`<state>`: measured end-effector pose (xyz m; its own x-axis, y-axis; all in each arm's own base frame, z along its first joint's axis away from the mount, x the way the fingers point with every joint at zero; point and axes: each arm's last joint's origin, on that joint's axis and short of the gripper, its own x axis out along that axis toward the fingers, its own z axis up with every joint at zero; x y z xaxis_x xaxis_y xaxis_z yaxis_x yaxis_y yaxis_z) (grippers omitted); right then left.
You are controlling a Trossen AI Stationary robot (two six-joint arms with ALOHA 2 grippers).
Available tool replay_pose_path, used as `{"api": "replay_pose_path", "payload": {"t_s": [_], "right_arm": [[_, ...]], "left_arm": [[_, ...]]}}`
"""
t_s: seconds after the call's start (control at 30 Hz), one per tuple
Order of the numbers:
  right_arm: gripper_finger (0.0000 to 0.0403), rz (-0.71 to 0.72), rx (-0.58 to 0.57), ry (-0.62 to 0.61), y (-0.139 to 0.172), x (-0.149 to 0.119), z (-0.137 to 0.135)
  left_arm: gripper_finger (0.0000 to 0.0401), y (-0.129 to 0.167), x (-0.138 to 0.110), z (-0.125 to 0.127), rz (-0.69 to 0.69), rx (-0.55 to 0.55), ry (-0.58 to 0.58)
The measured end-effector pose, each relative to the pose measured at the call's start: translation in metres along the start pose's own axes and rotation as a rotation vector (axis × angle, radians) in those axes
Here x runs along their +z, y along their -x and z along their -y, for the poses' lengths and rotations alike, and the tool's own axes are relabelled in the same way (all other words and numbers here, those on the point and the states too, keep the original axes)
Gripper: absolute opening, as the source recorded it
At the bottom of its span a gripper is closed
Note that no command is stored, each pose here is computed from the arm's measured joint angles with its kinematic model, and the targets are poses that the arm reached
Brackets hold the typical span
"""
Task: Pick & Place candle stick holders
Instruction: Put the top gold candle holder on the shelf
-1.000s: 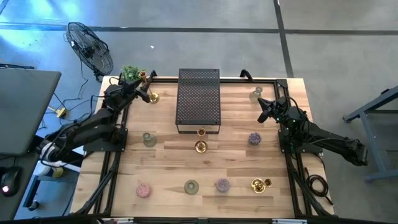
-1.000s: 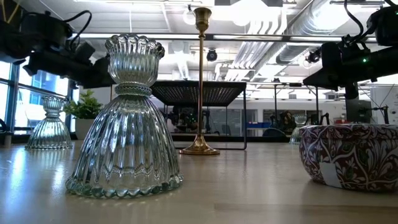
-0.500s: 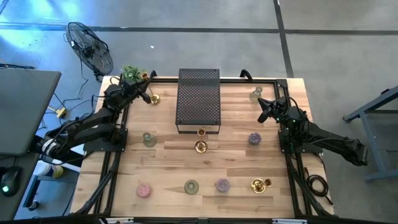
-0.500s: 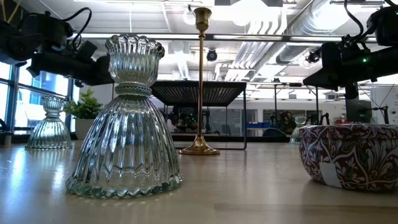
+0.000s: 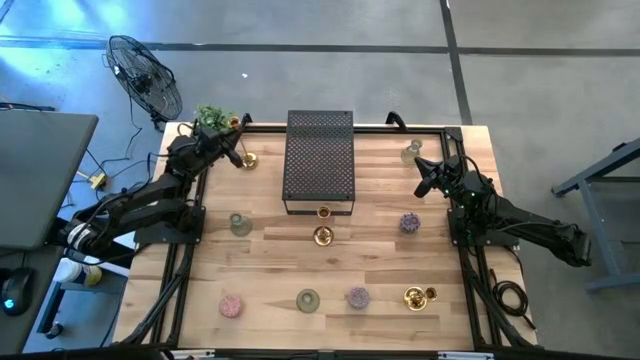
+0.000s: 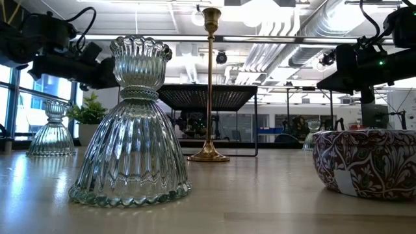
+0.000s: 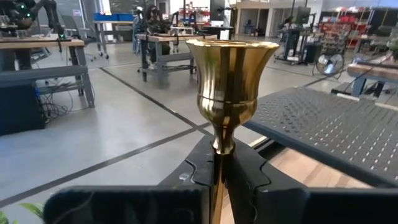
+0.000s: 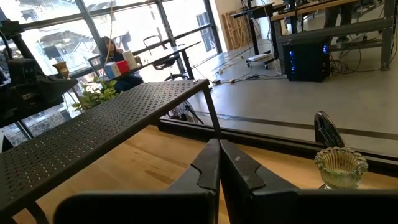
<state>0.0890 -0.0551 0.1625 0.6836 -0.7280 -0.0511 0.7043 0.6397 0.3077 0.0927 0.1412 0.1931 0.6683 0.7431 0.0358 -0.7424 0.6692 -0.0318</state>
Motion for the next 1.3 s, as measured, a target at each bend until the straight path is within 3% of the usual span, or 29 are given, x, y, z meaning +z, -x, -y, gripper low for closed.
{"api": "replay_pose_path", "payload": {"t_s": [0.23, 0.8, 1.07, 1.3], "right_arm": [[0.0000, 0.000, 0.000, 0.000, 0.000, 0.000, 0.000], [0.0001, 0.000, 0.000, 0.000, 0.000, 0.000, 0.000], [0.0000, 0.000, 0.000, 0.000, 0.000, 0.000, 0.000], [0.0001, 0.000, 0.000, 0.000, 0.000, 0.000, 0.000]], "left_arm": [[0.0012, 0.002, 0.017, 0.002, 0.042, -0.045, 0.054], [0.0010, -0.008, 0.149, 0.013, 0.068, -0.193, 0.075], [0.0010, -0.068, 0.191, 0.036, 0.060, -0.310, 0.050], [0.0019, -0.144, 0.195, 0.040, -0.002, -0.336, -0.014]]}}
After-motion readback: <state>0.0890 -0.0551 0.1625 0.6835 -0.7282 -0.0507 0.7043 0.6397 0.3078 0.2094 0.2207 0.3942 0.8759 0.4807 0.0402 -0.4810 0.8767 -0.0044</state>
